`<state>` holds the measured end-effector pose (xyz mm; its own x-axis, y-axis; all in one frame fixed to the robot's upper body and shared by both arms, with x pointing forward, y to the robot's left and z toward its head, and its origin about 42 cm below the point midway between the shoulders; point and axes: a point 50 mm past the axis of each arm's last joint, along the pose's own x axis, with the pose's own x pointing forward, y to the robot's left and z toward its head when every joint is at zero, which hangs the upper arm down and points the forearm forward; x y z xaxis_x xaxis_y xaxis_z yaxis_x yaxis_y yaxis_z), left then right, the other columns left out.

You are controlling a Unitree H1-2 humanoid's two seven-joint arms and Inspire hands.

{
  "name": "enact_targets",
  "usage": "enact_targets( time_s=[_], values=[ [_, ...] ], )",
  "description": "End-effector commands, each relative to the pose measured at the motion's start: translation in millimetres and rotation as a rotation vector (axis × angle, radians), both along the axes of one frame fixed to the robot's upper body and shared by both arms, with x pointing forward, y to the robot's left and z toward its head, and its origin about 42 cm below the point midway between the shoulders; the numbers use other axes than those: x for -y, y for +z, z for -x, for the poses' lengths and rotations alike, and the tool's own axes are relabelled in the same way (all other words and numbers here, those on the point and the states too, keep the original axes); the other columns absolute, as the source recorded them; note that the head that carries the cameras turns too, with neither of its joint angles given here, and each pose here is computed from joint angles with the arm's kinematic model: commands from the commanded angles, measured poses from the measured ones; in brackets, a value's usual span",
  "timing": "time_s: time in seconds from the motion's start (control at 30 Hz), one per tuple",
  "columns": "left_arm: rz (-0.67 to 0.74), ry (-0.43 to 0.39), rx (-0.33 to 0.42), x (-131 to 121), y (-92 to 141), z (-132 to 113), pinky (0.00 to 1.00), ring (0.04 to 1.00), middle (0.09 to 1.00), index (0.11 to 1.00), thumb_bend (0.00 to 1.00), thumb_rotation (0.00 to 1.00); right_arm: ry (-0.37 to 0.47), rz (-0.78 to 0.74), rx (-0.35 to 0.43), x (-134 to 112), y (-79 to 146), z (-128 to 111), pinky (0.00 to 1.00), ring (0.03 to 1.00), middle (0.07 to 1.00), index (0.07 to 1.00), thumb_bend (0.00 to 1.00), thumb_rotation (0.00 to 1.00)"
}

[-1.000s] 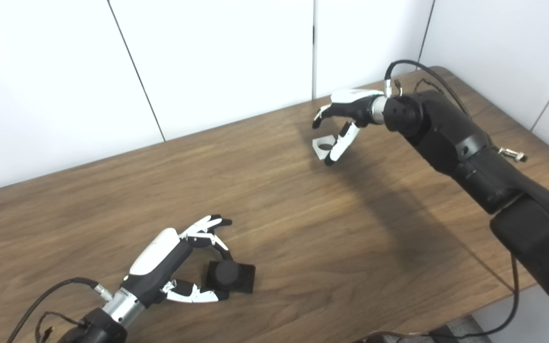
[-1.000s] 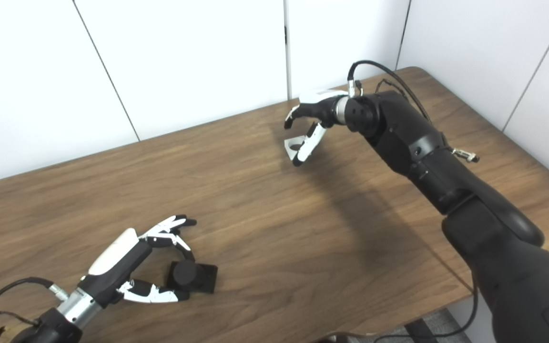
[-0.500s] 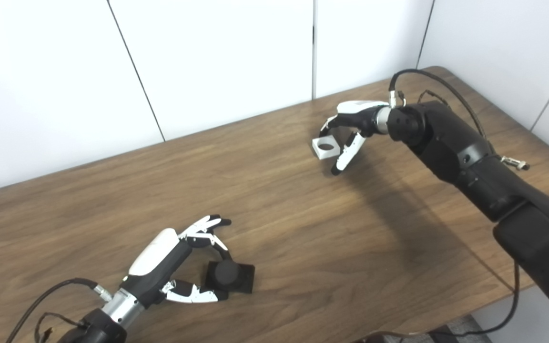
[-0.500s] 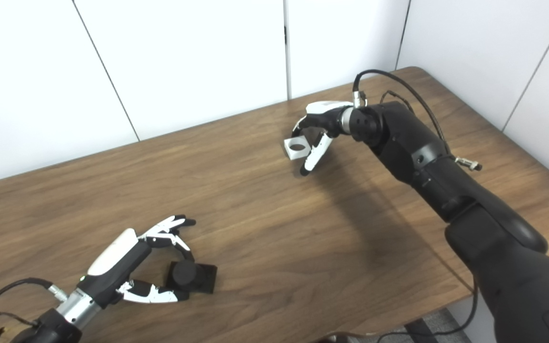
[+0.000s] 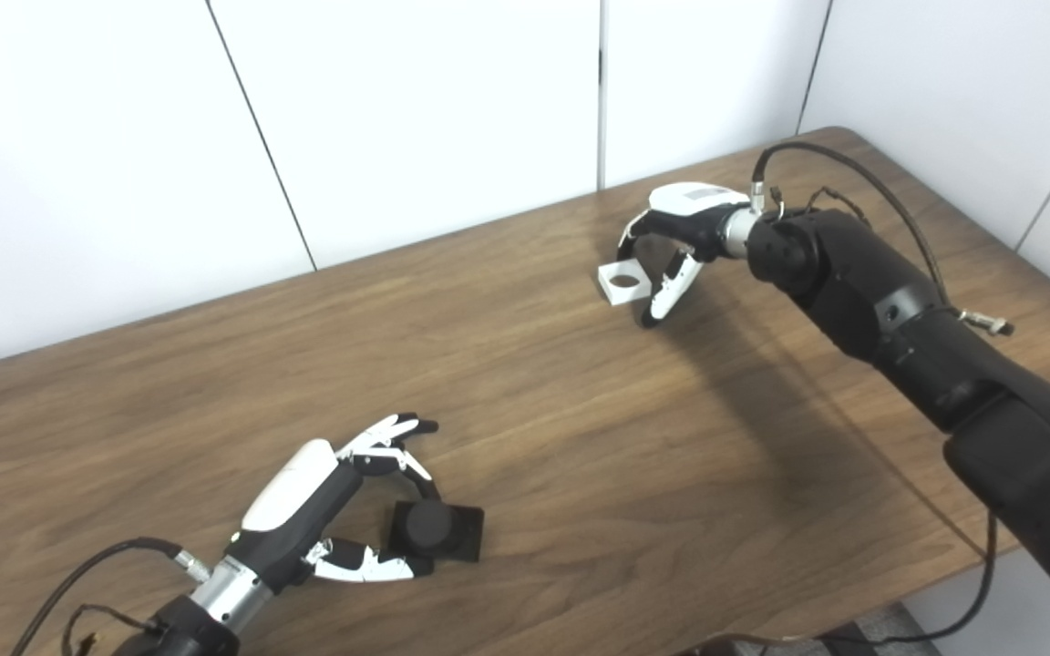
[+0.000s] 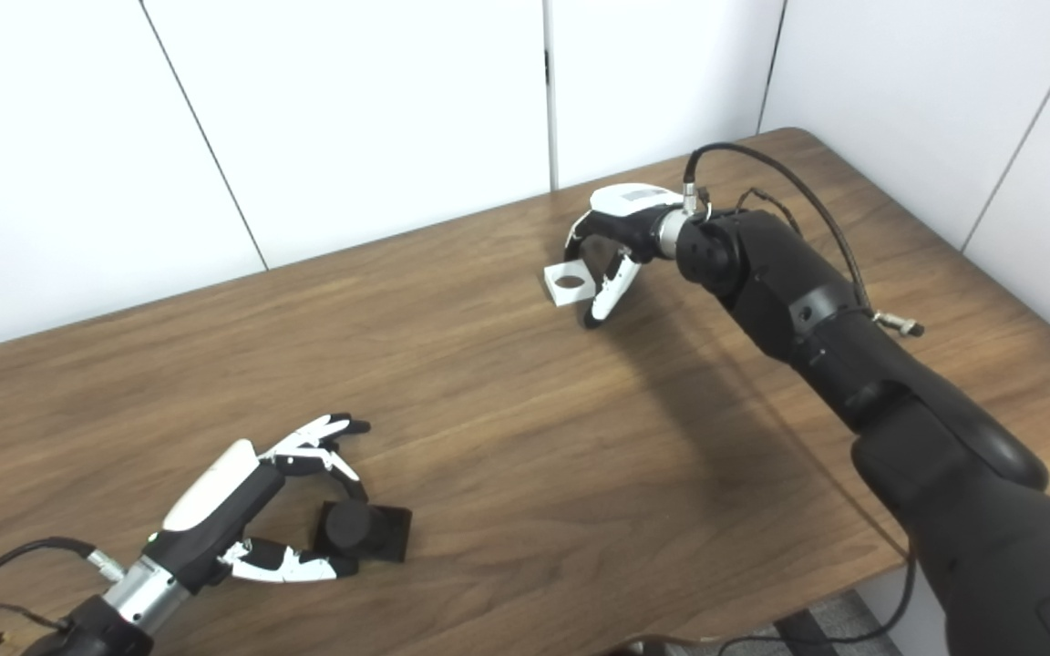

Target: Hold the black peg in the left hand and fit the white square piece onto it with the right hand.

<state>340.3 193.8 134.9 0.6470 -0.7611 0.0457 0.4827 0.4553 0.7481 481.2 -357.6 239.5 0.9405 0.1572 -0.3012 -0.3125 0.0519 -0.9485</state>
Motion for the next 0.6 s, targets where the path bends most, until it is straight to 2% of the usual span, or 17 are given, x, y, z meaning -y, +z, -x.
enact_targets(
  time_s=[0.0, 0.37, 0.4, 0.43, 0.5, 0.57],
  values=[
    [-0.057, 0.018, -0.021, -11, -3, 2, 0.82, 0.962, 0.910, 0.498, 0.51, 0.09, 0.009, 0.022, 0.068, 3, 19, -7, 0.93, 0.895, 0.861, 0.679, 0.75, 0.27],
    [-0.061, 0.018, -0.020, -10, 0, 4, 0.82, 0.965, 0.913, 0.498, 0.52, 0.09, 0.008, 0.024, 0.149, 2, 10, -6, 0.86, 0.845, 0.810, 0.622, 0.73, 0.19],
    [-0.061, 0.020, -0.020, -10, 0, 4, 0.82, 0.965, 0.913, 0.498, 0.52, 0.09, 0.002, 0.022, 0.155, 1, 9, -6, 0.86, 0.843, 0.808, 0.560, 0.62, 0.17],
    [-0.059, 0.021, -0.021, -10, 0, 4, 0.82, 0.964, 0.912, 0.498, 0.52, 0.09, -0.005, 0.019, 0.161, 0, 8, -6, 0.86, 0.843, 0.807, 0.528, 0.57, 0.16],
    [-0.059, 0.023, -0.022, -10, 0, 5, 0.82, 0.965, 0.912, 0.498, 0.52, 0.09, -0.015, 0.012, 0.174, -1, 5, -5, 0.87, 0.843, 0.799, 0.497, 0.52, 0.15],
    [-0.061, 0.023, -0.023, -10, 0, 5, 0.82, 0.966, 0.914, 0.498, 0.52, 0.09, -0.018, 0.010, 0.184, -1, 3, -5, 0.88, 0.841, 0.795, 0.491, 0.52, 0.15]
  ],
)
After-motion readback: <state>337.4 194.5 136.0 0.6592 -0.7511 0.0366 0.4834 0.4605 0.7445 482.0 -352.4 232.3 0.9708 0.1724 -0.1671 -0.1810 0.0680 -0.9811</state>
